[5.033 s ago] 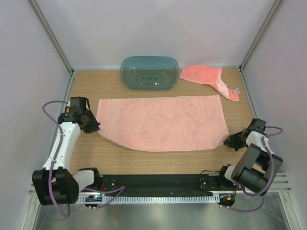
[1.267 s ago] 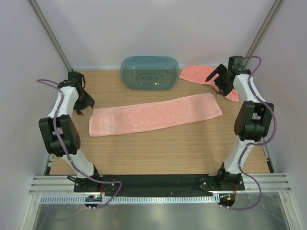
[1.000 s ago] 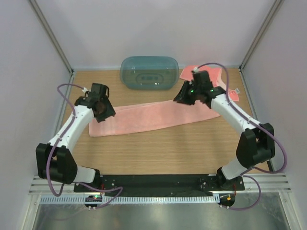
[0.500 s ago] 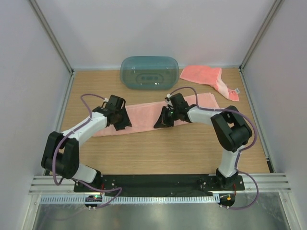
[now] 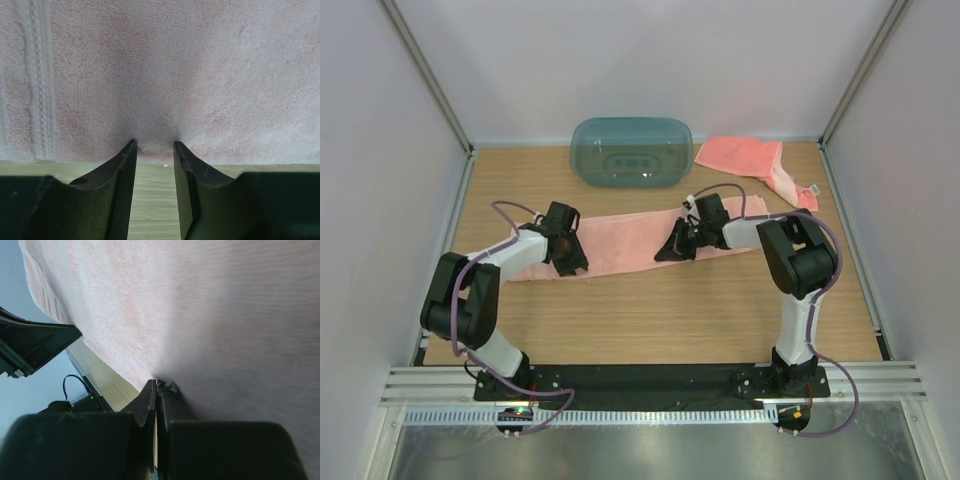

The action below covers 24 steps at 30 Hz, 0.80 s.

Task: Roll the towels
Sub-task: Fold the towel

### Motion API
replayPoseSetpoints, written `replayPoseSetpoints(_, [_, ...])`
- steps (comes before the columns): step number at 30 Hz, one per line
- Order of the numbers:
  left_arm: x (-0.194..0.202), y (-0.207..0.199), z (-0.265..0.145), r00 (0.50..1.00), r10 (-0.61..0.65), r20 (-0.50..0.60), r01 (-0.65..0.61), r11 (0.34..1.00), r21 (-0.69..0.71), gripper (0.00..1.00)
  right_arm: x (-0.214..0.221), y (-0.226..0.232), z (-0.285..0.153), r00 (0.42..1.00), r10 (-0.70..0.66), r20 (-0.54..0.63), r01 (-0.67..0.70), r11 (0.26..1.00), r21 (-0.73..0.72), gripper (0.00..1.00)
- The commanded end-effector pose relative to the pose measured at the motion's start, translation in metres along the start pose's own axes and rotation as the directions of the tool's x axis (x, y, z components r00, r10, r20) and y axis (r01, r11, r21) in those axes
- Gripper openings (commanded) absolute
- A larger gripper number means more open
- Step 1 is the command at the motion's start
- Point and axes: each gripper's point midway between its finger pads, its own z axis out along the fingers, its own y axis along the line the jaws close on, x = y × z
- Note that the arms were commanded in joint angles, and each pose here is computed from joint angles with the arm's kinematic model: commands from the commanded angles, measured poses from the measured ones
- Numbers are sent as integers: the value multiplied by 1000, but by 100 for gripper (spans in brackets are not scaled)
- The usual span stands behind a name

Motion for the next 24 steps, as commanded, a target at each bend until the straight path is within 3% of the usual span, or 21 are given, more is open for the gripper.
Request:
replayPoseSetpoints(1, [-12,40,-2,999,1,48,4,994,-113,37,-4,-11,-14,1000,-12,14,12,1000,-22,1])
replayPoseSetpoints(13, [-23,67,-9,995,-64,79,79,974,-213,36,-2,-62,-72,989,107,101,-110,994,23,1])
replayPoseSetpoints(24, [-34,108,-24,976,-167,139,203,927,-314,34,-29,-125,-141,874,334,352,-371,928,41,1])
